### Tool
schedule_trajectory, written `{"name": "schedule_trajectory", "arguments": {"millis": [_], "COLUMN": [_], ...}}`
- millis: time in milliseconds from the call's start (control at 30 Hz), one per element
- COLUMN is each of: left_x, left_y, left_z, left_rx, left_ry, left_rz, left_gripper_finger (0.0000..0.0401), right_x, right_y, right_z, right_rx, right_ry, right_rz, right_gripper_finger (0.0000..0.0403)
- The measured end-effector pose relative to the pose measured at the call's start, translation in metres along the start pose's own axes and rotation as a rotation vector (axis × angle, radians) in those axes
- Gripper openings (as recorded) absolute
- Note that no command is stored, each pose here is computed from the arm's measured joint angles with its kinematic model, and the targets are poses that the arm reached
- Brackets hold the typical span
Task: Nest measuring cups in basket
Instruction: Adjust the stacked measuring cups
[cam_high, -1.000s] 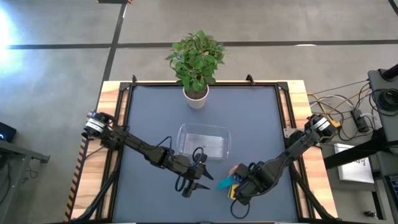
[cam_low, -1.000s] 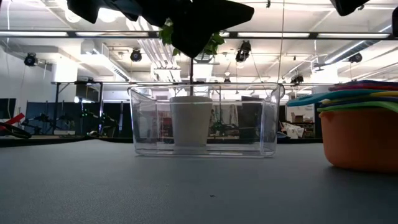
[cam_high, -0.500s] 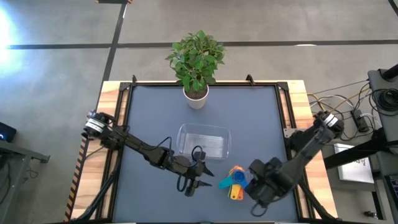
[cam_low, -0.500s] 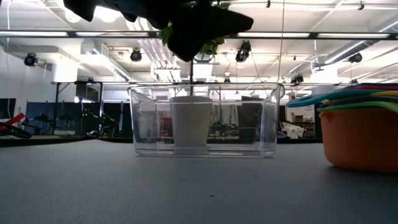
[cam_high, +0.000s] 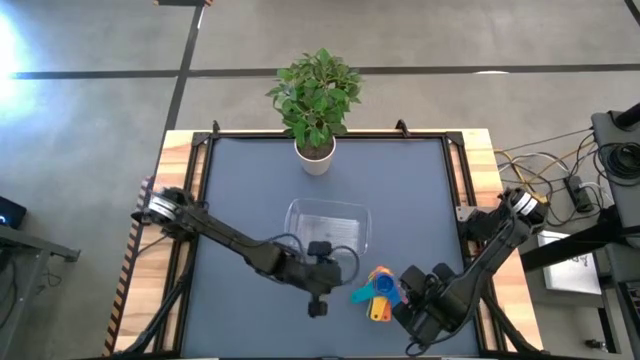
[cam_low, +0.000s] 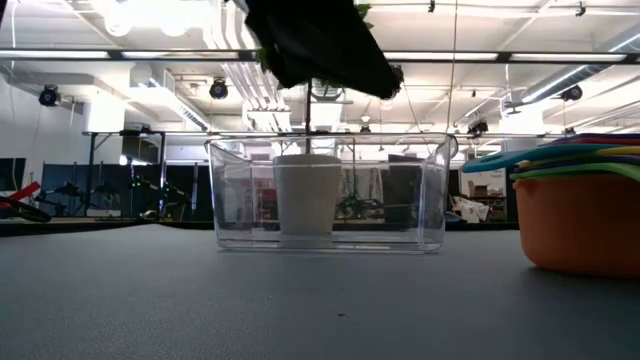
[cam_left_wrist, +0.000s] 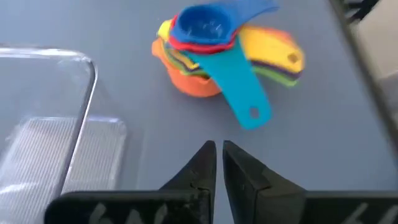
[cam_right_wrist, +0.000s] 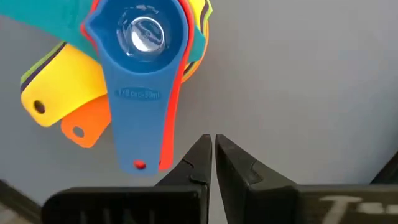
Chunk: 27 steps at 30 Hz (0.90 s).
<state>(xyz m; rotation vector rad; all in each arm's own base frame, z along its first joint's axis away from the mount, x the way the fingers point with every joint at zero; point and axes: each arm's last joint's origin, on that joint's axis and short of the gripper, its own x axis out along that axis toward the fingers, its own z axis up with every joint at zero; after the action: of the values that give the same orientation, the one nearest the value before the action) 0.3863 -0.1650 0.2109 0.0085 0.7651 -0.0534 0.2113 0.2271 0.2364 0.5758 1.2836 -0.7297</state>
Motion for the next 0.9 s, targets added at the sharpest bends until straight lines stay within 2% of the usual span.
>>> {"name": "schedule_trajectory", "arguments": {"millis": [267, 433, 633, 900], "left_x": [0.053, 0.07, 0.076, 0.084], "left_y": [-0.02, -0.025, -0.035, -0.043], "left_z": [0.016, 0.025, 0.039, 0.037], "left_rx": [0.057, 0.069, 0.066, 0.045], "left_ry": [0.182, 0.258, 0.238, 0.259], "left_rz": [0.08, 0.176, 0.165, 0.114], "left_gripper_finger": [0.0002, 0.0, 0.0, 0.0], "right_x": [0.009, 0.016, 0.028, 0.034], "right_y": [0.004, 0.008, 0.021, 0.032], "right_z": [-0.003, -0.008, -0.013, -0.016], "right_rx": [0.029, 0.034, -0.008, -0.021], "right_ry": [0.024, 0.047, 0.08, 0.08], "right_rz": [-0.032, -0.049, 0.008, 0.078], "right_gripper_finger": [0.0008, 0.0008, 0.0008, 0.0008]}}
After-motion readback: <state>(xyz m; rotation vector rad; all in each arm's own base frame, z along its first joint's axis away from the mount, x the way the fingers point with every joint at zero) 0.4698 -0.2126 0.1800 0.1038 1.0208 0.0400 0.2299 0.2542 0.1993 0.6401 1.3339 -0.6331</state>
